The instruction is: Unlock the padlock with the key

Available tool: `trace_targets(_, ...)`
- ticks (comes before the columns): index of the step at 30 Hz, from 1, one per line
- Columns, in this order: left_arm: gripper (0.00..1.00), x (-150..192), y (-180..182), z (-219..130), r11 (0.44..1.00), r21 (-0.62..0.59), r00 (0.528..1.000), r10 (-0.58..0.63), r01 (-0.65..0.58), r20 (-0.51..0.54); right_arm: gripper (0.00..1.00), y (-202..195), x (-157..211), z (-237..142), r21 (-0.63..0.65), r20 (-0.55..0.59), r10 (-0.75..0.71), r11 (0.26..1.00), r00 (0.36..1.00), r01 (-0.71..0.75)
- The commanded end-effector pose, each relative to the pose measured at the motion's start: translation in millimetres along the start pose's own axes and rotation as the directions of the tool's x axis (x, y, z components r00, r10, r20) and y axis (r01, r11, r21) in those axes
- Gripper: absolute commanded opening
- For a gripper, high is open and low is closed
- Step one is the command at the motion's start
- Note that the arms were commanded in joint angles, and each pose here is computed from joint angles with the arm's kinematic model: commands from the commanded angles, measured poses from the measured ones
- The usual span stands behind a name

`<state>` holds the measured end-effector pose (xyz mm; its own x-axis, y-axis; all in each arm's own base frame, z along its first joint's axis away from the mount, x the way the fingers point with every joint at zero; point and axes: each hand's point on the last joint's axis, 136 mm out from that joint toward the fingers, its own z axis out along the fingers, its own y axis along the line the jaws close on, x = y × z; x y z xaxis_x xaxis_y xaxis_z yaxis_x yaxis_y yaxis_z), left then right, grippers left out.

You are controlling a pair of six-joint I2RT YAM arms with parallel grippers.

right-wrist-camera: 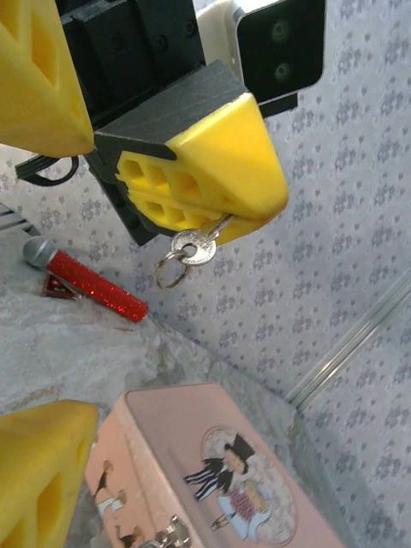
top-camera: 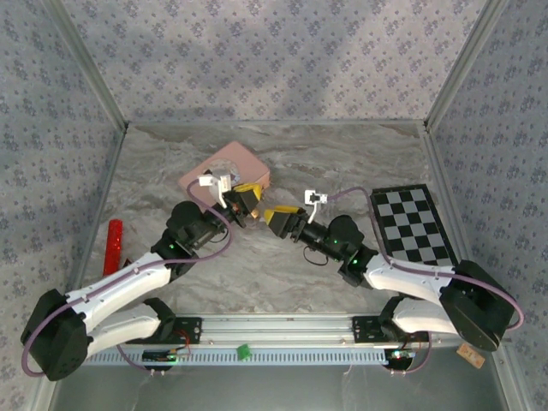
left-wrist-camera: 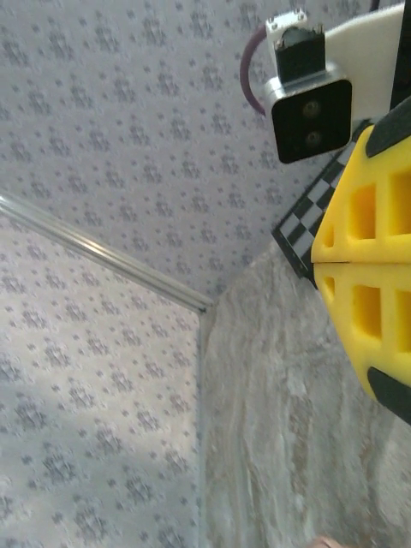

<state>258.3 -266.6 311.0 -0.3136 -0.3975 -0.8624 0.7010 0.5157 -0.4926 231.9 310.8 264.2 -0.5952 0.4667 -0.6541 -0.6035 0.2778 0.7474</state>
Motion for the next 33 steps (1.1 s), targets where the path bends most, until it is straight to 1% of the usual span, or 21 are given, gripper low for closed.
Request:
trace_targets(1,0.0,-18.0,-26.9,-4.7,0.991,0.128,0.997,-0.045,0.036,0.069,0.7,28.8,-16.0,-1.7,-0.135,0.037,-0.037,0.99,0.999,0.041)
trace_targets(6,0.0,-25.0,-37.3,-8.9,0.977,0.191,0.989,-0.114,0.095,0.093,0.62,41.4,-27.3,-2.9,-0.204,0.05,-0.036,0.978,0.998,0.045)
trace_targets(16,0.0,-29.2,-54.0,-10.1,0.957,0.265,0.989,-0.136,0.115,0.062,0.56,53.5,-34.7,-1.5,-0.277,0.047,-0.03,0.96,0.998,0.042)
trace_targets(23,0.0,-28.1,-53.0,-10.5,0.955,0.266,0.986,-0.155,0.133,0.062,0.47,64.9,-44.0,0.2,-0.355,0.038,0.009,0.935,0.999,0.005)
trace_targets(33,0.0,-26.3,-52.4,-10.5,0.952,0.269,0.984,-0.169,0.147,0.059,0.37,64.9,-40.5,3.6,-0.349,0.027,-0.005,0.937,1.0,0.014)
